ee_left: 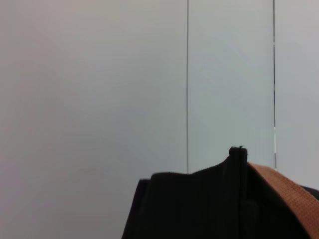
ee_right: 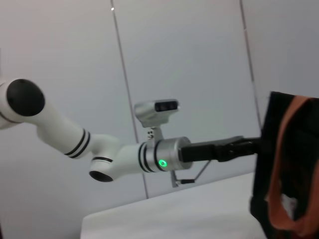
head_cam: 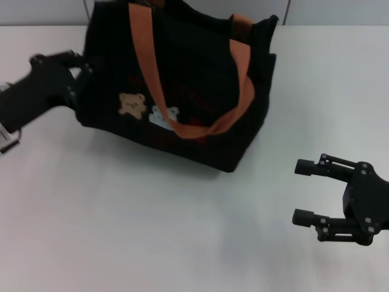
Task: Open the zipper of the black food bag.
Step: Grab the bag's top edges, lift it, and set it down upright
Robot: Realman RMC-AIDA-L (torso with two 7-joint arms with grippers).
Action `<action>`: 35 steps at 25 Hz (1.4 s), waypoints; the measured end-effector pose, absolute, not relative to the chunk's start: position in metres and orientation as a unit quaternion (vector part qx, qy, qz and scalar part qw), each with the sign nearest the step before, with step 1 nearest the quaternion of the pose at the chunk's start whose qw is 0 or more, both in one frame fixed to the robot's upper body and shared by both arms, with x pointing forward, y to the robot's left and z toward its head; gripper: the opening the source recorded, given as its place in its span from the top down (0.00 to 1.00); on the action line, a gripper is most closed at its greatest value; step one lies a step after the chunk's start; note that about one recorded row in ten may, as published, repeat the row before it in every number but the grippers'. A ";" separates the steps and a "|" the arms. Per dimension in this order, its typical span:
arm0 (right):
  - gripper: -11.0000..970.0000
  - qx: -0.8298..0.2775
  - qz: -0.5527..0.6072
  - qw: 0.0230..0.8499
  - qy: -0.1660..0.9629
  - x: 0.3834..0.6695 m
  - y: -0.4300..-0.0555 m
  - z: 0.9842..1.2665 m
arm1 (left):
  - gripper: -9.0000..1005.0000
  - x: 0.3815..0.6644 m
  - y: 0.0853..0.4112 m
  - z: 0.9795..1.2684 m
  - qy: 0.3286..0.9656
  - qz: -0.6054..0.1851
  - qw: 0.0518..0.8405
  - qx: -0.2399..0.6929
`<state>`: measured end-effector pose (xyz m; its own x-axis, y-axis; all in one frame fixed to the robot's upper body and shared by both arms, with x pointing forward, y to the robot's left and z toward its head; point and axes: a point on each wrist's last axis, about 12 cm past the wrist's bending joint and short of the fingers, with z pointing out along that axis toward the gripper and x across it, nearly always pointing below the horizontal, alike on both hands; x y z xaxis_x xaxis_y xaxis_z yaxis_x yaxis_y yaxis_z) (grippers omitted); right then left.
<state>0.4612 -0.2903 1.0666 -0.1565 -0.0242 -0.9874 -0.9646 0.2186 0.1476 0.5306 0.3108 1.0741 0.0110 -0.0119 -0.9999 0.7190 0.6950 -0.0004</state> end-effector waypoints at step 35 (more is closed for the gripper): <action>0.14 -0.196 0.337 0.671 0.631 0.459 -0.322 1.049 | 0.90 0.541 0.225 1.142 0.485 -0.361 0.556 0.570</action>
